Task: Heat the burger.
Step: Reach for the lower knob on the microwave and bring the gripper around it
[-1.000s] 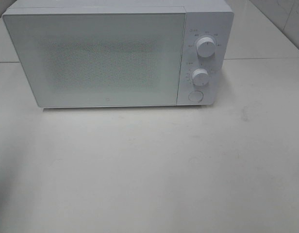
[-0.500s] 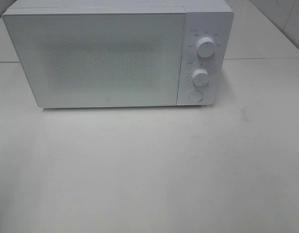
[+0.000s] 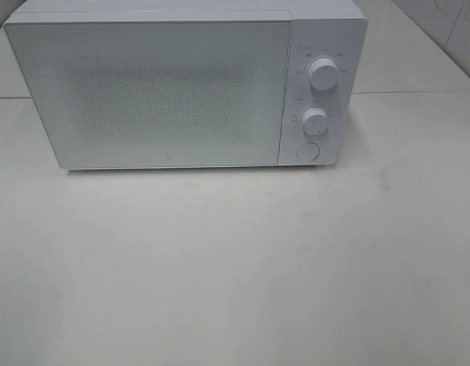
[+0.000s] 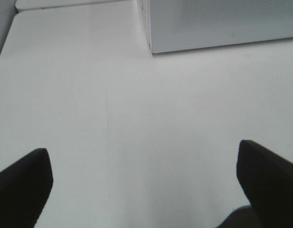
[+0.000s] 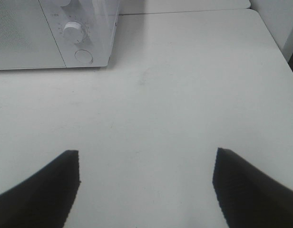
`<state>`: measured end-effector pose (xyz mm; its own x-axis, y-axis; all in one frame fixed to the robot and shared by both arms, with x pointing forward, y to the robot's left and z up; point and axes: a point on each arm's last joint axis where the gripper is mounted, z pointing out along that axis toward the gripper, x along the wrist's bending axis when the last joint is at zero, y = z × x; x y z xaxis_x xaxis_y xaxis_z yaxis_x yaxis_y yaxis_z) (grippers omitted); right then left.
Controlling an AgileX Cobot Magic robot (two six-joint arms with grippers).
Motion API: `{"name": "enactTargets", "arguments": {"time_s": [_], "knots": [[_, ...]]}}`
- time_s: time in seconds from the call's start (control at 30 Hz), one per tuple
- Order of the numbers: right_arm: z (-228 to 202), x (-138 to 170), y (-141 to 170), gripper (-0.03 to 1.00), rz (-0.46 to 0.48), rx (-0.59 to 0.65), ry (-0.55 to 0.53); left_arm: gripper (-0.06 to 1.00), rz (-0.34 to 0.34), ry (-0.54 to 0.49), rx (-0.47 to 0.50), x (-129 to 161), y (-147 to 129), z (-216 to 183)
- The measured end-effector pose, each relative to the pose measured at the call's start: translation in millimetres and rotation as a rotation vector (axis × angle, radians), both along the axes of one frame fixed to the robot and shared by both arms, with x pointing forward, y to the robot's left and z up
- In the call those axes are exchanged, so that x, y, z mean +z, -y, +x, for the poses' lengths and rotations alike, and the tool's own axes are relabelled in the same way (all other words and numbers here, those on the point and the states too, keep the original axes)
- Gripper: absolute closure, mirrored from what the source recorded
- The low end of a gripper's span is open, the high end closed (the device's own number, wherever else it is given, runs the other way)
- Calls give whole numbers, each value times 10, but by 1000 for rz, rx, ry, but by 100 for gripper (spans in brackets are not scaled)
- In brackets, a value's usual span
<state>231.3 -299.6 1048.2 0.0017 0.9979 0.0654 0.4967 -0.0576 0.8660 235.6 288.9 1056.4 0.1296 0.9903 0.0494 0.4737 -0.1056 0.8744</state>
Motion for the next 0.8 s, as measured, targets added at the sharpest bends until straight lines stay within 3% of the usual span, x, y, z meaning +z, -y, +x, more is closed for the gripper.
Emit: {"name": "enactTargets", "arguments": {"time_s": [0.8], "knots": [[0, 0, 0, 21, 0, 0, 0, -3, 15, 37, 9, -2, -10, -56]]}}
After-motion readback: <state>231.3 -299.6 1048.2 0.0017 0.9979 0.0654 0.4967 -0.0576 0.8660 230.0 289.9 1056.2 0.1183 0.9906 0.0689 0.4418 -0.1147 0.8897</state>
